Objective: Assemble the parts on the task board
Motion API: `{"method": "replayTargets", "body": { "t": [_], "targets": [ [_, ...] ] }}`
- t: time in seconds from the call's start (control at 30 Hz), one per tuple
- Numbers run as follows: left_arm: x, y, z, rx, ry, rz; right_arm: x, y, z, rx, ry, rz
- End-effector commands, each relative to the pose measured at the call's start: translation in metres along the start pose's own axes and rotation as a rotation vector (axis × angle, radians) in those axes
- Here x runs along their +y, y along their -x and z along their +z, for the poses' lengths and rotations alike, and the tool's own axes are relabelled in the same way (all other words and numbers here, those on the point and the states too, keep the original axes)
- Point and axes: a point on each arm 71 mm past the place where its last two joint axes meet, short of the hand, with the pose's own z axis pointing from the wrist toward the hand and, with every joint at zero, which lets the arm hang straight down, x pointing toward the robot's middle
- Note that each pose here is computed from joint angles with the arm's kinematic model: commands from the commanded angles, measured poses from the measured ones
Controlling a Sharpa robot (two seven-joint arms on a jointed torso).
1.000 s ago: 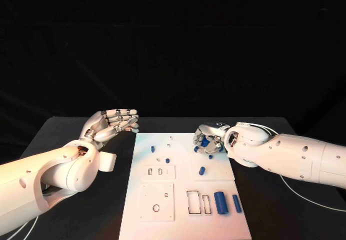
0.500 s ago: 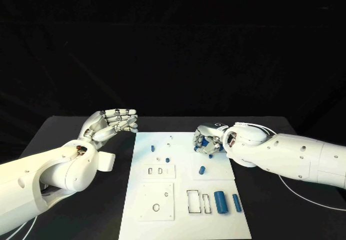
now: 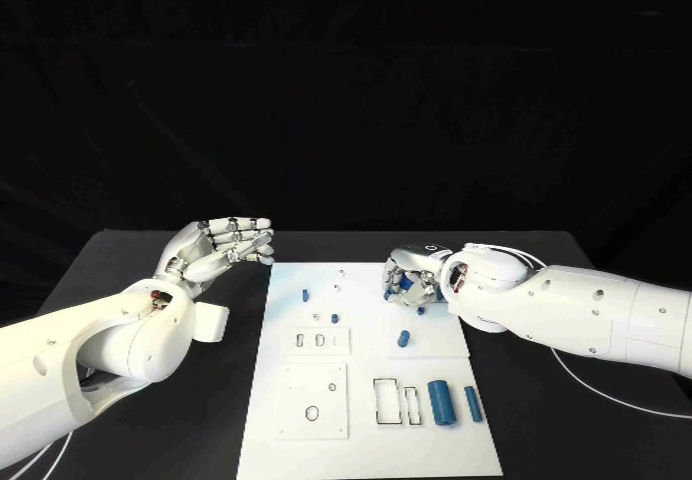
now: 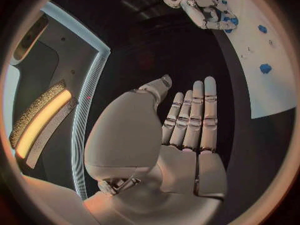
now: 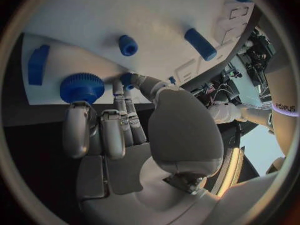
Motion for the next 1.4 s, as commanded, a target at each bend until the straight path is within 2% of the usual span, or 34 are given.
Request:
{"method": "replayTargets", "body": {
  "t": [0.03,0.37,0.63,0.87,1.1,1.4],
  "targets": [
    [-0.0013,-0.0022,0.001,0.023,-0.006,-0.007,0.002,0.0,0.0,-0.031,-0.002,-0.007],
    [-0.0004,-0.001,0.0018,0.022,-0.002,-0.007,0.011,0.016,0.0,-0.189,-0.009,0.018],
    [0.0002,-0.0014,0.0023,0.021,0.003,-0.016,0.021,0.026,0.015,-0.257,-0.038,0.028],
    [0.0006,-0.0027,0.0027,0.022,0.008,-0.024,0.035,0.027,0.03,-0.274,-0.023,0.036],
    [0.0005,-0.0051,0.003,0.028,0.01,-0.029,0.044,0.024,0.043,-0.267,-0.011,0.036],
    [0.0005,-0.0066,0.003,0.033,0.013,-0.031,0.047,0.018,0.05,-0.239,-0.009,0.035]
  ]
}}
